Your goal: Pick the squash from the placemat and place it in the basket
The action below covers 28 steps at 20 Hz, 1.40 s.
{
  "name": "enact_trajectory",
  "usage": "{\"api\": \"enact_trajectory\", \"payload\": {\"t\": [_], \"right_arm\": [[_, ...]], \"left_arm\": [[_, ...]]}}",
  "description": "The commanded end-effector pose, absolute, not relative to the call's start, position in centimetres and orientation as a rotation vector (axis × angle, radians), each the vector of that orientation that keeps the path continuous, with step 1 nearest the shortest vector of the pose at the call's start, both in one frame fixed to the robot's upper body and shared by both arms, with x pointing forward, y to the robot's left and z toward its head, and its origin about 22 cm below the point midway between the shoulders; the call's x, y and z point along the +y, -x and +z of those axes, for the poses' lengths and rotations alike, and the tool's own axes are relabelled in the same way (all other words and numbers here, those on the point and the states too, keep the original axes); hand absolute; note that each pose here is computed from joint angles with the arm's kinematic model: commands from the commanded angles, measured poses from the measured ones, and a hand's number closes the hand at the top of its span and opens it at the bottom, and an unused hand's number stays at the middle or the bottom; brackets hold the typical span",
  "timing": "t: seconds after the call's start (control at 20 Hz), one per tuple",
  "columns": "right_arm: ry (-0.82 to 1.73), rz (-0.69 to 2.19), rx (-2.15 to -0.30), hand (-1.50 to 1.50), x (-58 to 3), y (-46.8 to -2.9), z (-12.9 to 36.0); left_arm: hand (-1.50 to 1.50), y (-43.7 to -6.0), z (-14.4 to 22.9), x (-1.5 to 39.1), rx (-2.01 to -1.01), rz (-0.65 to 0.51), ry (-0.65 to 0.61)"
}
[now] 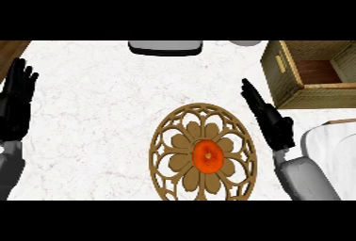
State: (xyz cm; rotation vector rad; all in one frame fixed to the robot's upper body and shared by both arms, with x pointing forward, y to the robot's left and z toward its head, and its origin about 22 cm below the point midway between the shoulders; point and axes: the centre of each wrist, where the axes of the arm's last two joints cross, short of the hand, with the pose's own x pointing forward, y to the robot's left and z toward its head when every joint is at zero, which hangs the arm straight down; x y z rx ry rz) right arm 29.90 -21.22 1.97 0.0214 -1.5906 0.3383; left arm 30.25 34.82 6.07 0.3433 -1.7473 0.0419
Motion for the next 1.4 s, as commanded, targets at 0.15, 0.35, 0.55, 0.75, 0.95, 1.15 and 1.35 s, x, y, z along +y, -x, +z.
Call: {"api": "enact_trajectory", "payload": {"t": [0.15,0.35,0.55,0.75,0.95,1.15,1.35], "right_arm": [[-0.049,0.054,-1.838,1.5,-17.1,-32.1,8.0],[-0.128,0.259,-1.98,1.5,-9.0,-30.6,10.6],[0.086,0.219,-1.937,-1.5,-5.3,-30.0,9.4],[0.292,0.282,-1.802,-1.5,-3.6,-30.6,8.6],[0.672,0.477,-1.655,-1.5,-8.4,-33.7,7.5],[0.831,0.628,-1.517,-1.5,-8.3,-34.9,10.9],[0.91,0.759,-1.423,-1.5,-7.3,-34.9,16.6]], "left_arm": [[0.0,-25.4,-2.7,32.4,-1.307,0.026,-0.235],[0.0,-22.6,-7.0,29.3,-1.048,-0.046,-0.142],[0.0,-22.5,-6.2,30.2,-1.036,-0.057,-0.153],[0.0,-22.1,-6.1,30.0,-1.019,-0.056,-0.16],[0.0,-20.9,-6.1,31.1,-1.007,-0.033,-0.18],[0.0,-20.8,-5.6,31.8,-1.013,0.011,-0.196],[0.0,-19.9,-6.0,31.6,-0.979,0.008,-0.204]]}}
